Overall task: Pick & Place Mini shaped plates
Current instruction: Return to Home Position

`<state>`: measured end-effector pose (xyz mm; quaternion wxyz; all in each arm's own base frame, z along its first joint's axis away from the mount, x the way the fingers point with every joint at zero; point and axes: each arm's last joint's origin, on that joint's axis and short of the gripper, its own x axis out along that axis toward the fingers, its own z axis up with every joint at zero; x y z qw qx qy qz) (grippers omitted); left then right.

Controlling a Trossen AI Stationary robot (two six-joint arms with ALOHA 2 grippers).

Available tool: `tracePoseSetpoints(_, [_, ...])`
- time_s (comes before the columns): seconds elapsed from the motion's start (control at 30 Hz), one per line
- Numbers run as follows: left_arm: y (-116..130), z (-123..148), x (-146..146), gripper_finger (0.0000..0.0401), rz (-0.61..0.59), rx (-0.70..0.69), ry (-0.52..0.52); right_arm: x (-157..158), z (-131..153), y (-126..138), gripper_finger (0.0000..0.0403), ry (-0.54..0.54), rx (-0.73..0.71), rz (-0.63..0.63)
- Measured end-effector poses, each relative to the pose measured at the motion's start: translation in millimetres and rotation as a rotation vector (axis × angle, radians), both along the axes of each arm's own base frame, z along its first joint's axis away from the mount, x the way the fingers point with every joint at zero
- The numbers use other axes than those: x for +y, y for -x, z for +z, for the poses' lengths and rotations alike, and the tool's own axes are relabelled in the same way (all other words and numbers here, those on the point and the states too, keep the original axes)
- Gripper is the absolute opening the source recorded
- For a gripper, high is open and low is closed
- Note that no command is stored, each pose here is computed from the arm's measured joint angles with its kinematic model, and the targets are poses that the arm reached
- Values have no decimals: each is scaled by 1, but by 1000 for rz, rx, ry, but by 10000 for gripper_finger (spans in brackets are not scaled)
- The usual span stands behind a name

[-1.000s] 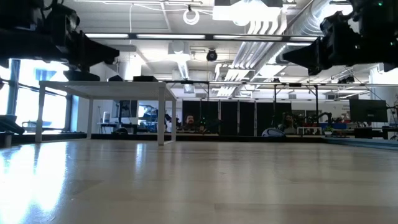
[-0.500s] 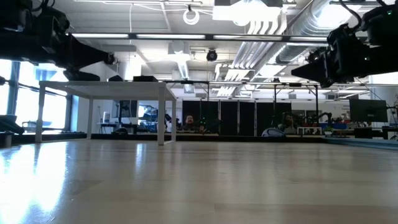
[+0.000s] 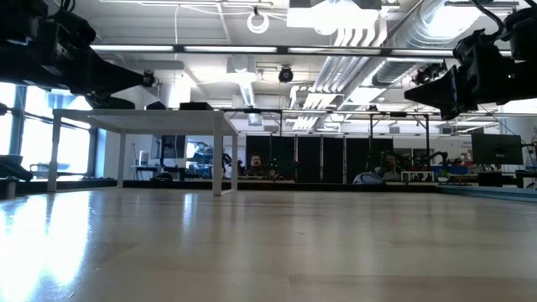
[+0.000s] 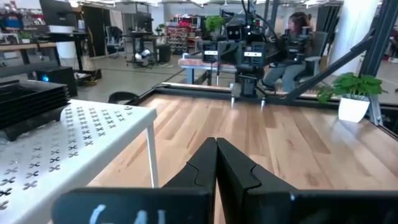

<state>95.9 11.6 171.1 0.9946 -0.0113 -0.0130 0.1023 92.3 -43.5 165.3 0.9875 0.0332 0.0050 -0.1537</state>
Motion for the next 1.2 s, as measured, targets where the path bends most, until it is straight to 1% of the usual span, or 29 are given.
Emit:
tracePoseSetpoints(0.13, [0,0,0,1,3,-3,19,2,2,1,0,-2,-22,12])
tracePoseSetpoints(0.23, [0,0,1,1,52,-15,43,3,2,1,0,-13,-37,16])
tracePoseSetpoints(0.3, [0,1,2,1,64,-18,49,5,3,1,0,-10,-42,19])
tracePoseSetpoints(0.53, [0,0,1,1,48,-18,61,4,3,2,0,23,-33,-63])
tracePoseSetpoints(0.63, [0,0,1,1,47,-18,64,4,2,2,0,6,-33,-64])
tracePoseSetpoints(0.8, [0,0,0,1,-8,-8,61,4,2,2,0,-9,-38,-63])
tracePoseSetpoints(1.2, [0,-1,0,1,-15,-6,61,4,2,2,0,-12,-38,-63])
